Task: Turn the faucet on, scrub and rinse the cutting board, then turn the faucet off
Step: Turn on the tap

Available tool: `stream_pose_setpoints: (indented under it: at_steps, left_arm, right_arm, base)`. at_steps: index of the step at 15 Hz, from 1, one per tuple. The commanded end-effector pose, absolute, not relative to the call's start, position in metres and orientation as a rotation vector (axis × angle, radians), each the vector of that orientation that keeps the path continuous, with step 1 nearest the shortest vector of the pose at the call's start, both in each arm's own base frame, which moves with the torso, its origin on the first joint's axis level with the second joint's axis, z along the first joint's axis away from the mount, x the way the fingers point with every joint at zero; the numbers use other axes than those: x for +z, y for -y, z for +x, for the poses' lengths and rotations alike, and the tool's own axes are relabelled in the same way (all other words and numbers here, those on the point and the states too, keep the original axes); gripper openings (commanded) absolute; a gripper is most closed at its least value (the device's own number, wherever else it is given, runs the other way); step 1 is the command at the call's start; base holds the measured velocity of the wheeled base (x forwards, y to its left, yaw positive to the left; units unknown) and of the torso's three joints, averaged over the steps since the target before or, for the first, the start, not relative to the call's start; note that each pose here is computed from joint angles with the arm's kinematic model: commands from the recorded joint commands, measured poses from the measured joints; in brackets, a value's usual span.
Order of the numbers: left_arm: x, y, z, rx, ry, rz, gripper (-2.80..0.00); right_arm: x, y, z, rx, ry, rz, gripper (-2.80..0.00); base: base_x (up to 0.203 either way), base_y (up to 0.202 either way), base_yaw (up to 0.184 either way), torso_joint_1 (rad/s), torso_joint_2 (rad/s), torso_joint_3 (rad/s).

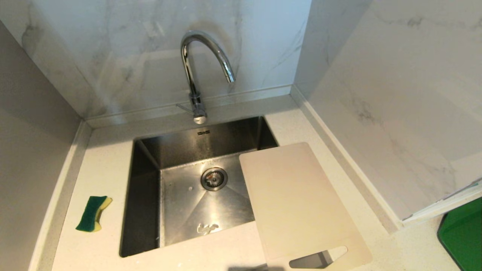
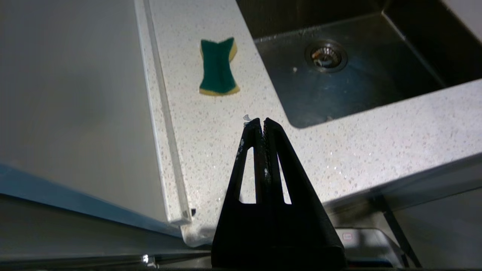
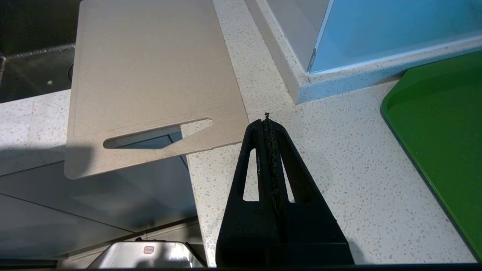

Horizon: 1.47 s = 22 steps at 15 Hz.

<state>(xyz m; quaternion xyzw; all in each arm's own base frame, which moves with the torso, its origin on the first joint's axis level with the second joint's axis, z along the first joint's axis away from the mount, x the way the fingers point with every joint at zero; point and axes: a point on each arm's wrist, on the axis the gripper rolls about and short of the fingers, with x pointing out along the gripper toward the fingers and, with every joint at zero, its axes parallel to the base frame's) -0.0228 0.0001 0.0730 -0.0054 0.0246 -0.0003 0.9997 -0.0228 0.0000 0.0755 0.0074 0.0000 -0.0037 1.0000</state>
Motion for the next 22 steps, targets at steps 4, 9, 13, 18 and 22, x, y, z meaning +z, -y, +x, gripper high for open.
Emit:
stream_pose_setpoints:
  at_steps: [4, 9, 13, 18, 22]
  left_arm:
    - [0.104, 0.0, -0.027, -0.018, -0.047, 0.04, -2.8]
    - [0.183, 0.002, -0.005, -0.133, -0.087, 0.063, -2.8]
    - [0.255, 0.003, 0.039, -0.135, -0.023, 0.141, -2.8]
    - [0.314, 0.003, 0.089, -0.048, 0.022, 0.224, -2.8]
    - [0.35, 0.004, 0.151, 0.078, 0.0, 0.241, -2.8]
  right_arm:
    - [0.075, 0.0, -0.023, -0.006, 0.0, 0.012, -2.8]
    - [0.076, 0.0, -0.023, -0.005, 0.002, -0.002, -2.8]
    - [0.076, 0.0, -0.023, -0.002, 0.002, -0.004, -2.8]
    - [0.076, 0.0, -0.023, 0.003, 0.002, -0.02, -2.8]
    - [0.076, 0.0, -0.023, 0.003, 0.002, -0.018, -2.8]
  base:
    - [0.0, 0.0, 0.0, 0.0, 0.0, 0.0]
    - [0.0, 0.0, 0.0, 0.0, 0.0, 0.0]
    - [0.0, 0.0, 0.0, 0.0, 0.0, 0.0]
    - [0.0, 0.0, 0.0, 0.0, 0.0, 0.0]
    - [0.0, 0.0, 0.0, 0.0, 0.0, 0.0]
